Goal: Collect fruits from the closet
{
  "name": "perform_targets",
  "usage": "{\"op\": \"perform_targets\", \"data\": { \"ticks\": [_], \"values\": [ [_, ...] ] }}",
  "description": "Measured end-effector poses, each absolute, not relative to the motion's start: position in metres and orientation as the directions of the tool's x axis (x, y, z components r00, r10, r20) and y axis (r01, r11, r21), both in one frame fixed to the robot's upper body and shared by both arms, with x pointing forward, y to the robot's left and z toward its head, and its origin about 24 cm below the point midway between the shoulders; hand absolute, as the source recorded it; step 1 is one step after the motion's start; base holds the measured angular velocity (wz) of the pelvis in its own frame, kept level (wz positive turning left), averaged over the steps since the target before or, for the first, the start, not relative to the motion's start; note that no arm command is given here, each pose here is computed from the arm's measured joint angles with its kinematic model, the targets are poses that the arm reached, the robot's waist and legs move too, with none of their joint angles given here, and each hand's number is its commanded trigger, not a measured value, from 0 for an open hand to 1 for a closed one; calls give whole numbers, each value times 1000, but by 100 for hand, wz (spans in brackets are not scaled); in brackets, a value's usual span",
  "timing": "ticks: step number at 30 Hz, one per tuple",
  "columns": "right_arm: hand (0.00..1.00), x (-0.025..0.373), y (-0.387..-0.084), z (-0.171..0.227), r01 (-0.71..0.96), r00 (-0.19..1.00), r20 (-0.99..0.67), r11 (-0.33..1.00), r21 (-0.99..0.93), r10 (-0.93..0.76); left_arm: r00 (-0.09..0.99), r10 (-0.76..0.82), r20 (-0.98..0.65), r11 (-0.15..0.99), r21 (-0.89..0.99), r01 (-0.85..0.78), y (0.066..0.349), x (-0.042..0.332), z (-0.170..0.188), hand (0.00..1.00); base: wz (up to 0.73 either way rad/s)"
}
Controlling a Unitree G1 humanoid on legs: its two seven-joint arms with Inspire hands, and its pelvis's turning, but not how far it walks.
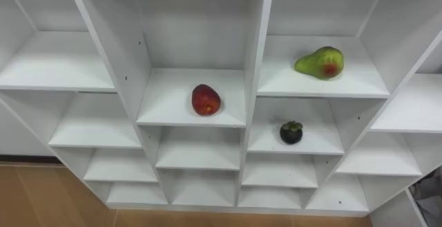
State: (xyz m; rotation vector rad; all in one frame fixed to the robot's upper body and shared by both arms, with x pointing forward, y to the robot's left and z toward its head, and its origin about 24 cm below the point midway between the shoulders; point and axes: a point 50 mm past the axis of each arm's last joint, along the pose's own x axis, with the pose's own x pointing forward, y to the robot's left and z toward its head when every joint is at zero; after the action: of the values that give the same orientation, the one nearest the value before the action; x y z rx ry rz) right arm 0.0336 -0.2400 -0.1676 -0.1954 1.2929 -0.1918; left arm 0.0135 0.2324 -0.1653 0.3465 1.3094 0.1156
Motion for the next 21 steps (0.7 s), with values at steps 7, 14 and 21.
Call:
{"op": "perform_targets", "data": {
  "ticks": [7,14,21],
  "values": [
    [0,35,-240,-167,35,269,-927,965,-260,-260,262,283,-923,941,320,109,233,14,-165,100,0],
    [0,37,-241,-167,39,277,-920,959,-279,-279,268,291,-918,938,329,106,233,15,-165,100,0],
    [0,52,-239,-162,24,381,-880,955,-295,-282,319,304,-898,938,341,66,236,22,-163,100,0]
  ]
}}
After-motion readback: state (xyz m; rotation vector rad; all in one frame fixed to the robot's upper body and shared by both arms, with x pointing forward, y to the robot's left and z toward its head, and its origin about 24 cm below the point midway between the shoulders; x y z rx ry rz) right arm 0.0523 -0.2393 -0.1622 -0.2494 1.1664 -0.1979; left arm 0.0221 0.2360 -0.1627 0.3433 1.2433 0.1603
